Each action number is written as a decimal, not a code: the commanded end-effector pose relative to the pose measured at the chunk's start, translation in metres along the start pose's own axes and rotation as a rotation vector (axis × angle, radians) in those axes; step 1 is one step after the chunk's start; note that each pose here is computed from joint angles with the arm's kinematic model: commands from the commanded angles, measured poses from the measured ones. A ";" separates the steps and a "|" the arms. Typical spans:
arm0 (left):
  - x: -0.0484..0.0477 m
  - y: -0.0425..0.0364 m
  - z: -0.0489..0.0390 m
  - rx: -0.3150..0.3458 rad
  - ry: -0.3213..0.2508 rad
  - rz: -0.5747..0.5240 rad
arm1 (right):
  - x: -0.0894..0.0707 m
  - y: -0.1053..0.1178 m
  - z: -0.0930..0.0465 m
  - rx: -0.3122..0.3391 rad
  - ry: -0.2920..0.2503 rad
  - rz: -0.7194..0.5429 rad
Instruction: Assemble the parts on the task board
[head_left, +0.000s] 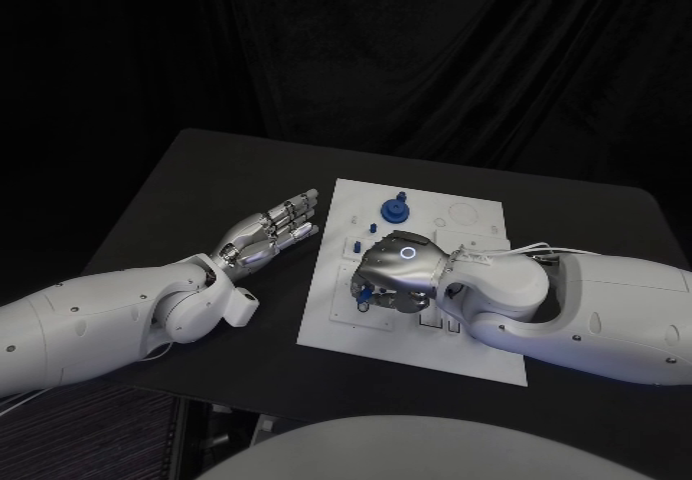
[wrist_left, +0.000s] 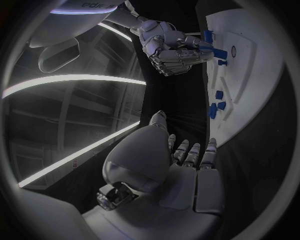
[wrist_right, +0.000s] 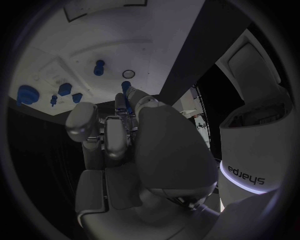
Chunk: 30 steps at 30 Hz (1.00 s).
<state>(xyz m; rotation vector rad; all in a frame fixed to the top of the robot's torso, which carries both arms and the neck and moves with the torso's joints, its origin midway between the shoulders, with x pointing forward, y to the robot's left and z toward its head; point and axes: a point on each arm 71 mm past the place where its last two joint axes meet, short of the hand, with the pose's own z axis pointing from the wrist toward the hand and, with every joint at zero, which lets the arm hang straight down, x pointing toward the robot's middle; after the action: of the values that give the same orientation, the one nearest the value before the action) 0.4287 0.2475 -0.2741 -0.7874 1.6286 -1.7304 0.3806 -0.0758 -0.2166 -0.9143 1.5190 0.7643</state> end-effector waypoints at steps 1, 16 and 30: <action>0.0021 -0.0018 0.0005 0.035 0.009 -0.016 | 0.007 0.004 0.002 -0.034 0.050 -0.067; 0.0020 0.0001 0.0000 0.031 0.010 -0.019 | 0.012 0.006 0.004 -0.026 0.075 -0.084; 0.0022 0.0022 0.0008 0.027 0.012 -0.021 | 0.014 0.005 0.004 -0.019 0.086 -0.083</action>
<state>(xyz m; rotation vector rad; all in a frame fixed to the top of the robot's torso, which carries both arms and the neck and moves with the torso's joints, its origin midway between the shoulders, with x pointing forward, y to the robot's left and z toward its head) 0.4288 0.2472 -0.2782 -0.7930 1.6362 -1.7306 0.3771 -0.0712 -0.2284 -1.0177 1.5292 0.7129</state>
